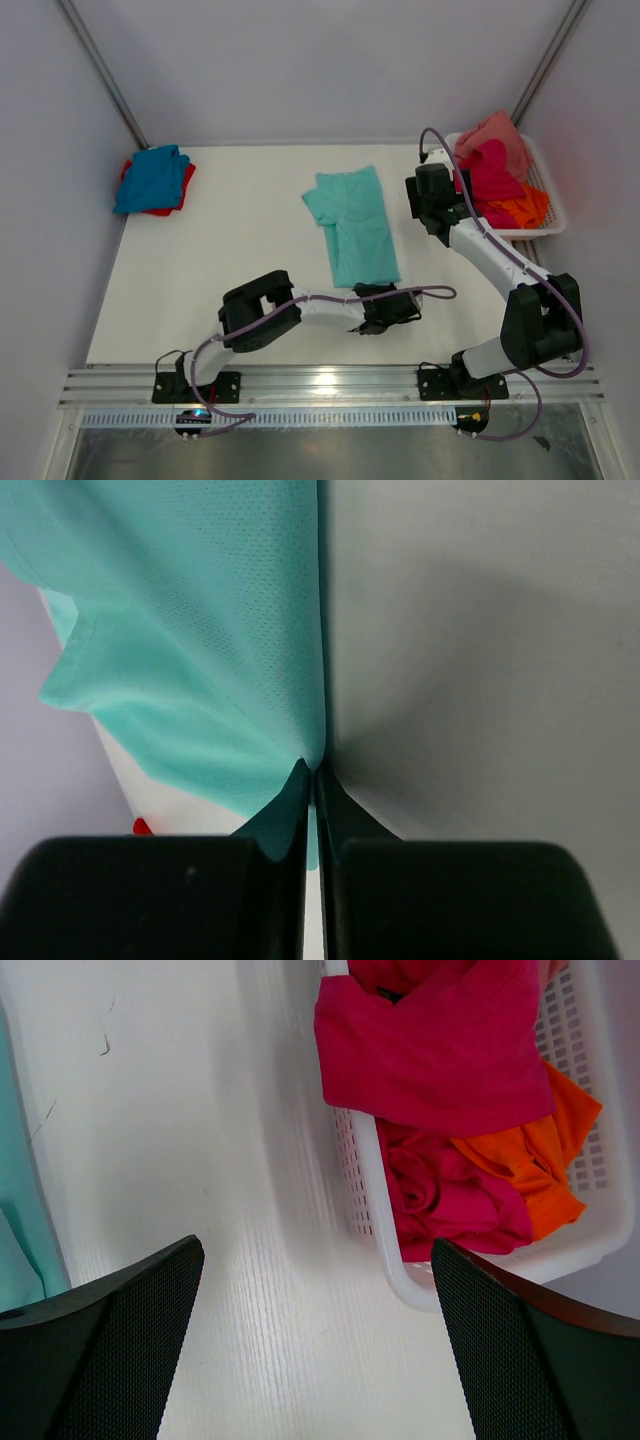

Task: Fold and stack the t-shirts
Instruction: Fold the tshirt

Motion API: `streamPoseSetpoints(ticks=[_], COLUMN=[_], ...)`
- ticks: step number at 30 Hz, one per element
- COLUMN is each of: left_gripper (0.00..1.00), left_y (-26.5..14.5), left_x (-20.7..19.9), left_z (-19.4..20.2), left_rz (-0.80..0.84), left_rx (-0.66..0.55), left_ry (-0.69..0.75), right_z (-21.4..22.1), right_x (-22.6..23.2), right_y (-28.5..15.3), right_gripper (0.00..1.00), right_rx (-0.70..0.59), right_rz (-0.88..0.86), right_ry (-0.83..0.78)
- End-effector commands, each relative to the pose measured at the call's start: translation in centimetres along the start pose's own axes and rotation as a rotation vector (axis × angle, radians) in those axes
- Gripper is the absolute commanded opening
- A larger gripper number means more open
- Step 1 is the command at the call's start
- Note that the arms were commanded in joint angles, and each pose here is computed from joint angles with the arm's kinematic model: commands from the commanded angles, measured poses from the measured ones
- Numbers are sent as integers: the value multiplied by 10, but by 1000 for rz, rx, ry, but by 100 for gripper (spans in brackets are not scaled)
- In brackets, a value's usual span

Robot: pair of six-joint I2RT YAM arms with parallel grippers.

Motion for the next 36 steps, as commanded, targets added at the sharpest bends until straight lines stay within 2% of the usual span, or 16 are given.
streamPoseSetpoints(ticks=[1, 10, 16, 31, 36], left_gripper=[0, 0, 0, 0, 0], left_y=[-9, -39, -79, -151, -169], left_x=[4, 27, 40, 54, 81], left_z=[-3, -2, -5, -6, -10], left_rz=[60, 118, 330, 743, 699], left_rx=[-28, -74, -220, -384, -423], left_ry=[-47, -97, -154, -217, -239], right_z=[-19, -21, -22, -38, -47], right_x=[-6, -10, -12, -26, -35], right_y=[-6, -7, -7, -18, -26], right_gripper=[99, 99, 99, 99, 99], right_rx=[-77, -87, -91, -157, -198], right_rz=[15, 24, 28, 71, 90], right_ry=[55, 66, 68, 108, 132])
Point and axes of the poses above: each gripper's point midway between its finger pads, its own y axis out along the fingers, its own x axis along the line the jaws close on, z = x × y, the point moved 9 cm from there along -y, back along the fingers, and after that the axes turned 11 degrees about y, right-handed, at the moved point
